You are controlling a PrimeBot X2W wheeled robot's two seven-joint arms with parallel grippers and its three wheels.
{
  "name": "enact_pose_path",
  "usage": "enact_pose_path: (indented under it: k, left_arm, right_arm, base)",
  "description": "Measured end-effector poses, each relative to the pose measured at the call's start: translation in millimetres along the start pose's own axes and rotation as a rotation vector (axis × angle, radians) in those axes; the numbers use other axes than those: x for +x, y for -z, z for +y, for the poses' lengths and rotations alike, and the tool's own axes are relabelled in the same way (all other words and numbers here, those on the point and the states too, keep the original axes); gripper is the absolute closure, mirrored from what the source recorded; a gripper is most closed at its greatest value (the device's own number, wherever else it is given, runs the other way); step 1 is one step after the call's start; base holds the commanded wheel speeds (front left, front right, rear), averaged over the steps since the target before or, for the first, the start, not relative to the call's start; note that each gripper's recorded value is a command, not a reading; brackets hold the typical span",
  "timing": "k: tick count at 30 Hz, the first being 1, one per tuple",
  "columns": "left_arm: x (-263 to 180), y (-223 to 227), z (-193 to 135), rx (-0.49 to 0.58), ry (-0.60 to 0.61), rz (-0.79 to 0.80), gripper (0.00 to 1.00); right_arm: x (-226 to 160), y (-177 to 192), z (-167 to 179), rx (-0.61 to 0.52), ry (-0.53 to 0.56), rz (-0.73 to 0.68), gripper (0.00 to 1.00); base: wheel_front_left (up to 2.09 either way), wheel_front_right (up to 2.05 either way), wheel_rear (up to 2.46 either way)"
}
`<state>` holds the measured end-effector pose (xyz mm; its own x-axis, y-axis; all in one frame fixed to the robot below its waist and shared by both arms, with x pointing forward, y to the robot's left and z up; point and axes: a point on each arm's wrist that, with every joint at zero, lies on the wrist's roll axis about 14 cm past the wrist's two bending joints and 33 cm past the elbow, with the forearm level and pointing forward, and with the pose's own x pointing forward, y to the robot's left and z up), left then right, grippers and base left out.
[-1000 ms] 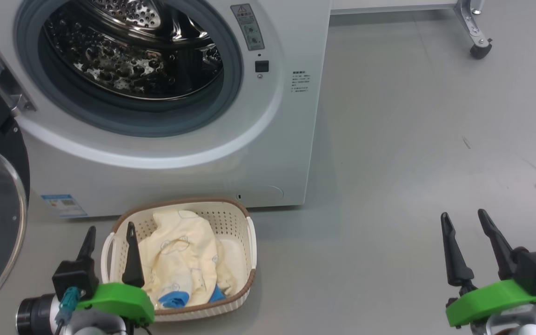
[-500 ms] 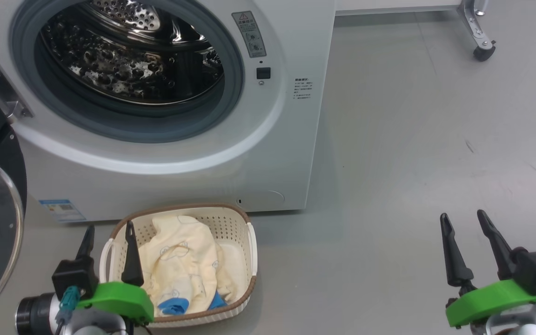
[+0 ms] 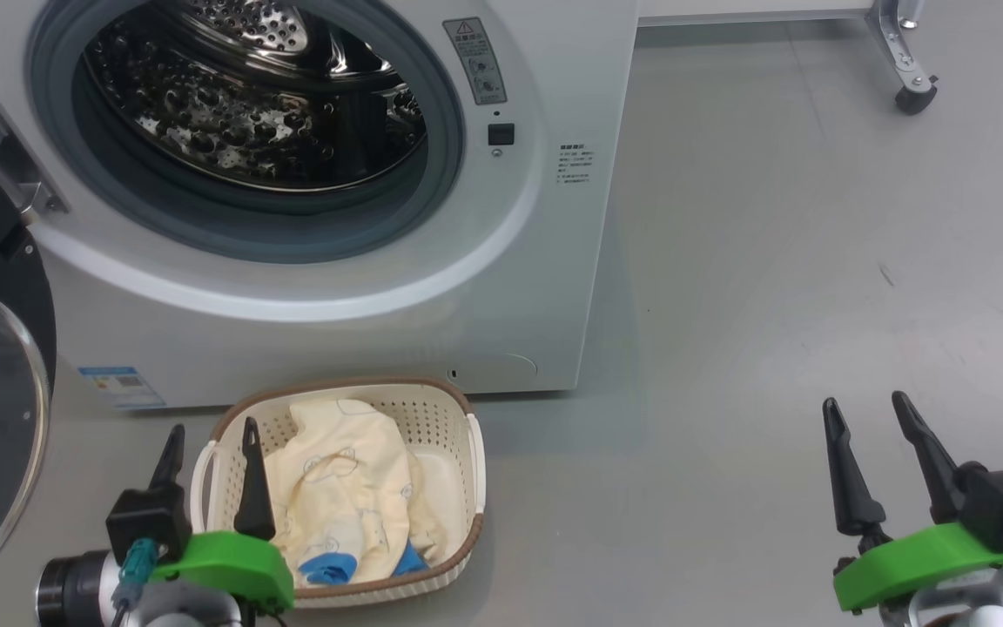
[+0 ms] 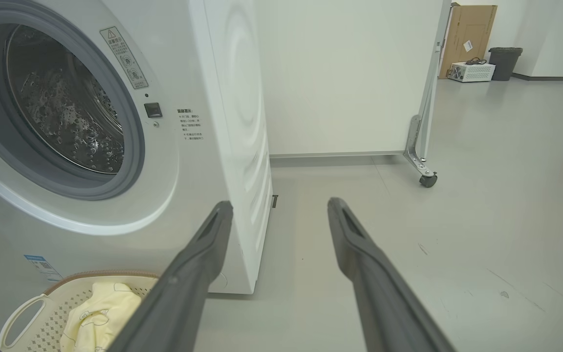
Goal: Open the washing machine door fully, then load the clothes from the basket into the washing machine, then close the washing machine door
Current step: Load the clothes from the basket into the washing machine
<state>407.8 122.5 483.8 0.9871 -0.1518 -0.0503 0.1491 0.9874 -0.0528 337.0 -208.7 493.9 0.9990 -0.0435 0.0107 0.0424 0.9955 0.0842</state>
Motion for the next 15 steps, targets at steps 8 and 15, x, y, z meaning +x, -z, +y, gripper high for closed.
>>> enact_pose_path:
  k: [8,15]
  left_arm:
    - [-0.4,10.2,0.4,0.002,0.0,0.03,0.0]
    - [4.6,29.1,-0.7,0.005,0.005,0.097,0.0]
  right_arm:
    - [4.8,2.3,1.9,-0.001,-0.006,0.007,0.0]
    - [13.6,8.0,5.6,-0.001,-0.018,0.023,0.0]
  base:
    - [0.0,0.0,0.0]
    - [0.0,0.0,0.0]
